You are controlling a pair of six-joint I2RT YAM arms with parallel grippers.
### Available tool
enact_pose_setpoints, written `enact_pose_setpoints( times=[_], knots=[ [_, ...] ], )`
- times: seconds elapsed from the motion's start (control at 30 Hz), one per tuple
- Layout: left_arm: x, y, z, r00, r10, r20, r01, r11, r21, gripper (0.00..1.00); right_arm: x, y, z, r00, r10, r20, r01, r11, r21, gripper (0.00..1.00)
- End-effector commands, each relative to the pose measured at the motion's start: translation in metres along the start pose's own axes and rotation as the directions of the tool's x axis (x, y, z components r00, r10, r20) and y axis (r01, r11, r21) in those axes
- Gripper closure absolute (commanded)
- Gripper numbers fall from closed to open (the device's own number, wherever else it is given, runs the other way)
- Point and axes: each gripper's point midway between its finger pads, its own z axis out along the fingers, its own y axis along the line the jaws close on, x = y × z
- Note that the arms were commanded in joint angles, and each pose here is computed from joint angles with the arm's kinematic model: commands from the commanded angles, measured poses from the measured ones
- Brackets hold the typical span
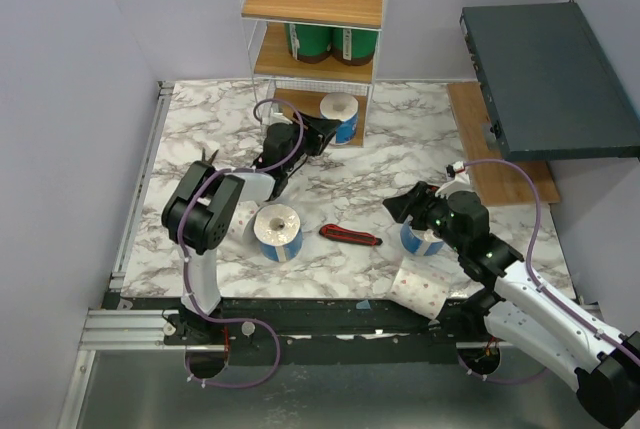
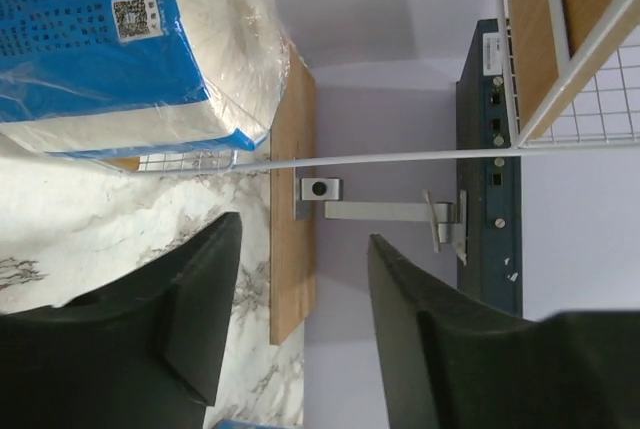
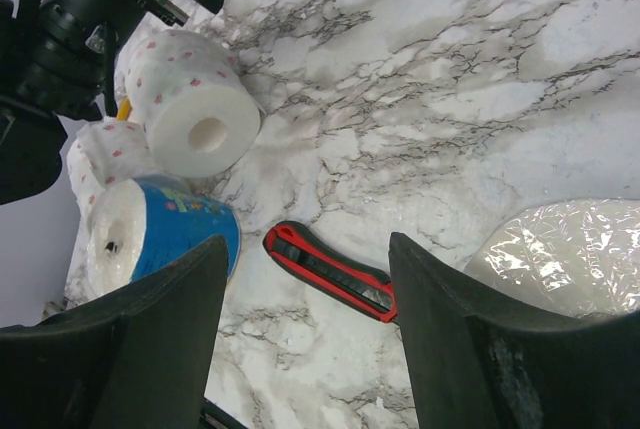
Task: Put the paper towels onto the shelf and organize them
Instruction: Adjust the paper towel on the shelf.
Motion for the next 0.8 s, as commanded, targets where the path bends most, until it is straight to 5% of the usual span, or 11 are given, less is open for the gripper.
enact_pose_setpoints(
  times=[0.0, 0.33, 0.77],
  knots=[
    [0.002, 0.001, 0.015, 0.997, -0.061, 0.038, 0.061, 0.998, 0.018, 0.53, -0.008, 0.003, 0.000, 1.000, -0.004, 0.017, 0.004, 1.000, 0.002, 0.31],
    [-0.006, 0.030, 0.017, 0.989, -0.030, 0.143, 0.046, 0.993, -0.112, 0.73, -0.010, 0.000, 0.000, 0.999, -0.024, 0.021, 0.024, 0.999, 0.022, 0.31],
    [-0.012, 0.048, 0.042, 0.988, 0.035, 0.150, 0.001, 0.972, -0.234, 0.77, -0.011, -0.003, 0.001, 0.999, -0.032, 0.021, 0.032, 0.999, 0.041, 0.32]
  ],
)
